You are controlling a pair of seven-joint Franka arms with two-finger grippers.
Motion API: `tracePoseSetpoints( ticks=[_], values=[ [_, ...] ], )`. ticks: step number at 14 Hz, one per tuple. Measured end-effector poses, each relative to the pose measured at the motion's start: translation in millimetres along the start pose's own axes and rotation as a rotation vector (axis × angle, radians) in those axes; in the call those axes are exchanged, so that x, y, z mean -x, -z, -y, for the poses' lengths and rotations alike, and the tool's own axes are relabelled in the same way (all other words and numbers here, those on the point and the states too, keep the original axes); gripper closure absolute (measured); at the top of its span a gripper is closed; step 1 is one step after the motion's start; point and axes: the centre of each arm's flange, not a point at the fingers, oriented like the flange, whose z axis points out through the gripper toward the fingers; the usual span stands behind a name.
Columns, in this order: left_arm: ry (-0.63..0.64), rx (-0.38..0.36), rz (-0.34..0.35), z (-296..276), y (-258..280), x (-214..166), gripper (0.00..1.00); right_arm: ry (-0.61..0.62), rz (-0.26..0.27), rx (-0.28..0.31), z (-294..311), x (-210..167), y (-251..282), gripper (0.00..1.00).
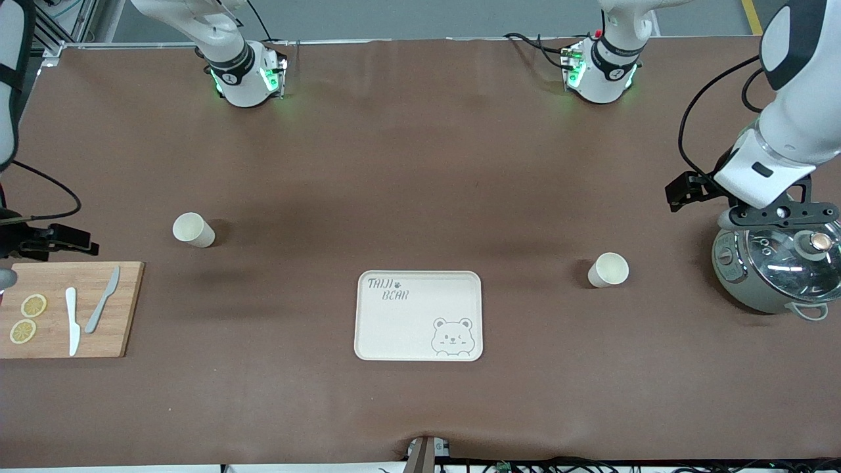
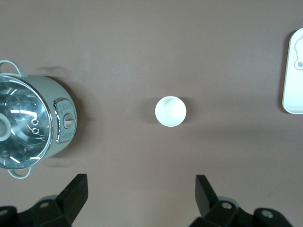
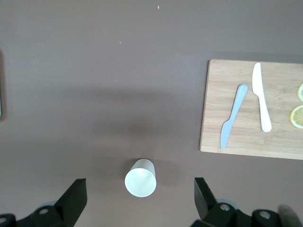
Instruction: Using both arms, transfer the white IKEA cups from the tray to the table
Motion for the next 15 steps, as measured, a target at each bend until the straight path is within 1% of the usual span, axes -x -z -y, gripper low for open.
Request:
tracePoseSetpoints(
  ticks=[2,4,6,8,9,10,12,13,15],
  values=[
    [-0.011,0.0,-0.022,2,11,0,0.0,0.005,0.076,-0.026,10,15,22,0.0],
    [-0.008,0.002,-0.045,8,23,-1,0.0,0.014,0.089,-0.045,16,35,55,0.0],
    [0.001,0.003,-0.061,13,31,-2,0.0,0.019,0.119,-0.079,19,68,84,0.0],
    [0.008,0.005,-0.076,17,38,-3,0.0,0.027,0.135,-0.101,23,88,97,0.0],
    [0.01,0.006,-0.083,18,42,-3,0.0,0.04,0.138,-0.106,29,90,99,0.0],
    [0.013,0.006,-0.086,20,43,-3,0.0,0.061,0.141,-0.102,39,90,100,0.0],
    [0.021,0.0,-0.066,24,43,-1,0.0,0.111,0.158,-0.056,65,86,98,0.0],
    [0.023,-0.005,-0.051,26,43,0,0.0,0.139,0.159,-0.04,80,85,99,0.0],
    [0.013,-0.014,-0.036,28,46,4,0.0,0.171,0.137,-0.012,101,92,106,0.0]
  ],
)
